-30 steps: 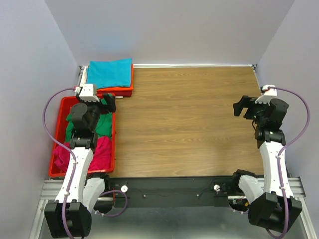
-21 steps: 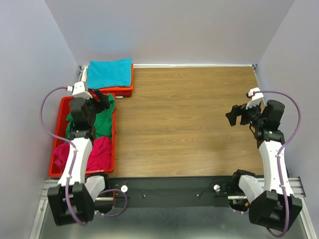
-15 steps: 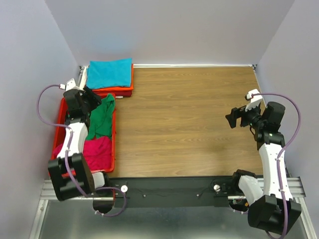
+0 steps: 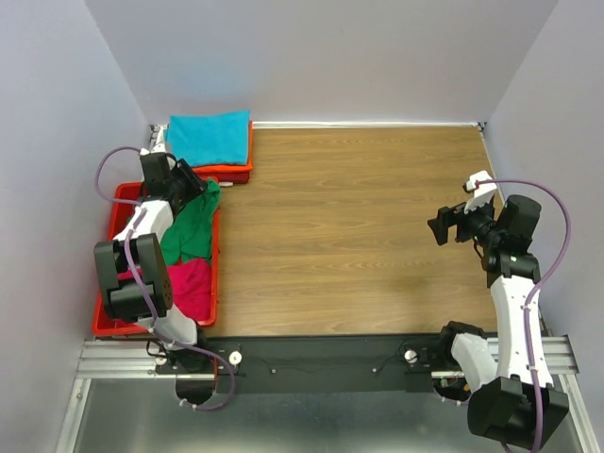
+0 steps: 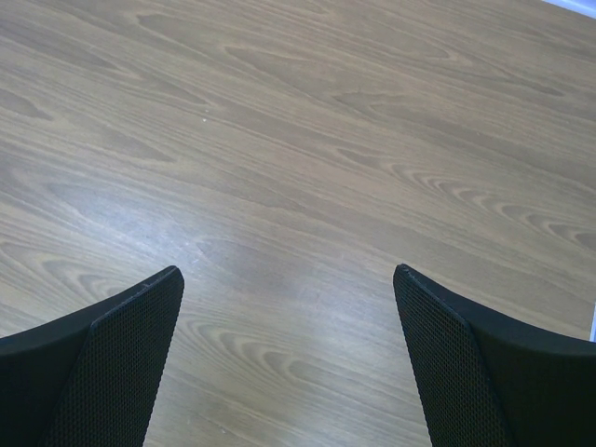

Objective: Fold and stack the t-shirts
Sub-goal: Grab the tshirt from the pile

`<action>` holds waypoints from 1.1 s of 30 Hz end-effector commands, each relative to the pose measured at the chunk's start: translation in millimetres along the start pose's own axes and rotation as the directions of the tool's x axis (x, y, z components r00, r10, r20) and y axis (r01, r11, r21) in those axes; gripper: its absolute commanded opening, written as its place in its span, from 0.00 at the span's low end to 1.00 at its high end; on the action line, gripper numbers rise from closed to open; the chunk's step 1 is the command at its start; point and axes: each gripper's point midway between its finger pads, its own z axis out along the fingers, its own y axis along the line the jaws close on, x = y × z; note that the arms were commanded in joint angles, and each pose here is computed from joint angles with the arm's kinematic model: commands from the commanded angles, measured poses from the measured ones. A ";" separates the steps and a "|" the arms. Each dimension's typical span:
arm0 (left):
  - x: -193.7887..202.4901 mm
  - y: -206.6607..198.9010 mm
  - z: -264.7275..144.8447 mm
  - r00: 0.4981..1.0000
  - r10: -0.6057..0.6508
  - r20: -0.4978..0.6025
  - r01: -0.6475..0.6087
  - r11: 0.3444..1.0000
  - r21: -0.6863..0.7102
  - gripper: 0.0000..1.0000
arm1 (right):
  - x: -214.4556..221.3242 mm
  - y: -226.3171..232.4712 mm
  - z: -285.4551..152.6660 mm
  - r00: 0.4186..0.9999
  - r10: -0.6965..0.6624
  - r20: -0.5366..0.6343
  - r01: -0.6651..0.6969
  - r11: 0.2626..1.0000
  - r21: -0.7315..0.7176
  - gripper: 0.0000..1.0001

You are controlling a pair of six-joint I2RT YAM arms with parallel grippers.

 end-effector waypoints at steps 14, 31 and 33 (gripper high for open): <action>28.6 -2.1 16.4 0.975 0.190 -0.112 -0.182 0.980 0.082 0.36 | 5.2 6.2 -3.2 1.000 0.004 -0.008 -0.004 1.000 -0.017 1.00; 19.3 -17.3 -32.8 0.940 0.341 -0.015 -0.335 0.931 0.145 0.39 | 6.0 8.6 -2.8 1.000 0.005 -0.007 -0.005 1.000 -0.030 1.00; 26.8 -12.5 -30.4 0.938 0.344 -0.038 -0.337 0.932 0.135 0.38 | 5.6 8.7 -2.8 1.000 0.004 -0.006 -0.004 1.000 -0.031 1.00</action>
